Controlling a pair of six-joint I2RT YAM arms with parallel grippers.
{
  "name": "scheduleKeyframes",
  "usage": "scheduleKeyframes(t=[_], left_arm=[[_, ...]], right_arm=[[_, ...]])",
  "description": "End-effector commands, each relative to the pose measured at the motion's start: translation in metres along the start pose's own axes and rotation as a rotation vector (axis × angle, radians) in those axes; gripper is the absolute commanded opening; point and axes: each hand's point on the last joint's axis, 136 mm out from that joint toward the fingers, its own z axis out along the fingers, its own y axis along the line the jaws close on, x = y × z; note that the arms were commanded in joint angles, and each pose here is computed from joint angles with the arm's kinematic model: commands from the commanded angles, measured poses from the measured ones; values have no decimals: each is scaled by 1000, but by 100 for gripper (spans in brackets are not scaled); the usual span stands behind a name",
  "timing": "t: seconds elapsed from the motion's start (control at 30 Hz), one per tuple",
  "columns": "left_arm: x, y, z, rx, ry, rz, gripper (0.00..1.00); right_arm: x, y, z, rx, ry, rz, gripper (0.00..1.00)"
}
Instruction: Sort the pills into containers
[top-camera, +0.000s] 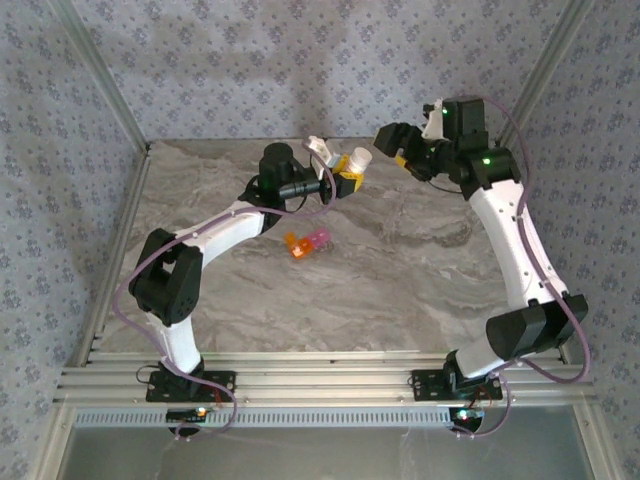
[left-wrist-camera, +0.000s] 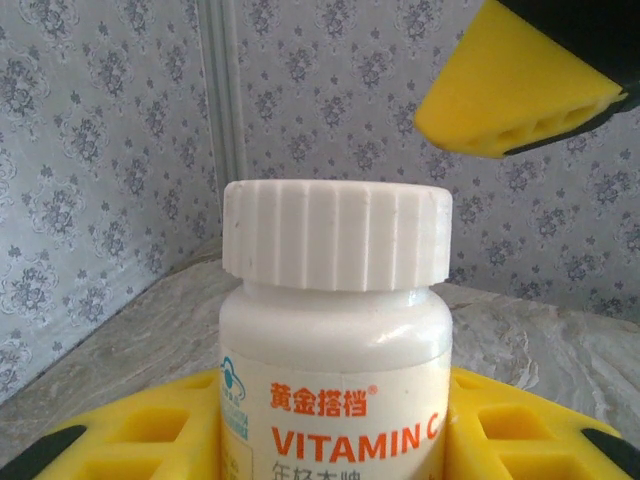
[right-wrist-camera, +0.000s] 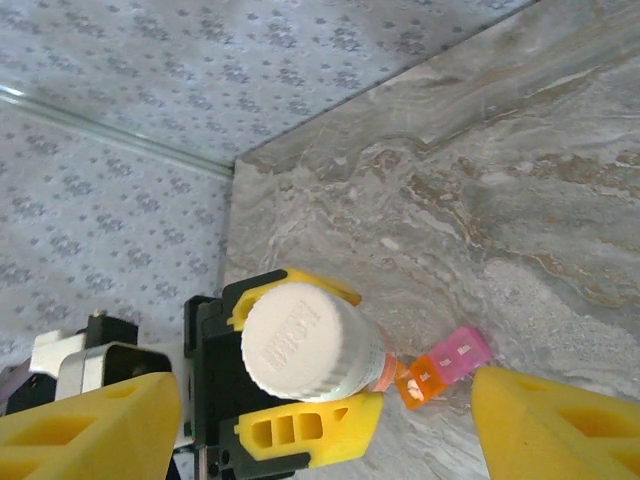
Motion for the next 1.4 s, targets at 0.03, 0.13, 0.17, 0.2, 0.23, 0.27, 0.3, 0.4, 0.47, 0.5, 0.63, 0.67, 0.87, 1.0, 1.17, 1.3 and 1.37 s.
scheduleKeyframes(t=[0.03,0.13,0.17,0.2,0.23,0.27,0.3,0.4,0.47,0.5,0.63,0.67,0.87,1.0,1.17,1.3,1.37], left_arm=[[-46,-10,-7,45,-95,60,0],[-47,-11,-8,63,-93,54,0],[-47,-11,-8,66,-90,52,0],[-48,-12,-8,68,-90,50,0],[-46,-12,-8,71,-86,49,0],[-47,-12,-8,72,-87,49,0],[-47,-13,-8,76,-87,47,0],[-47,-14,-7,83,-87,42,0],[-46,-13,-8,82,-85,39,0],[-47,-14,-8,83,-86,39,0],[-47,-15,-8,84,-88,39,0],[-47,-14,-9,81,-88,39,0],[-46,-14,-10,77,-88,40,0],[-46,-13,-9,73,-88,41,0],[-46,-4,-6,-11,-86,79,0],[-42,0,1,-114,-56,185,0],[-41,1,3,-157,-52,228,0]], right_arm=[[3,14,4,-74,72,-183,78],[1,16,9,-62,93,-275,79],[0,15,11,-55,100,-292,79],[0,16,12,-46,109,-310,79],[0,16,14,-39,118,-326,79],[1,16,17,-31,130,-335,79],[2,15,18,-22,141,-344,79],[6,17,25,-16,165,-360,79],[8,16,29,-12,176,-362,78],[10,16,31,-13,183,-361,78],[14,11,39,-6,204,-352,75],[14,11,39,-6,206,-351,74],[17,6,43,4,224,-329,49],[24,1,46,28,230,-290,42],[37,-14,51,161,186,-114,37],[53,-20,58,247,99,65,36],[56,-17,62,243,64,114,36]])
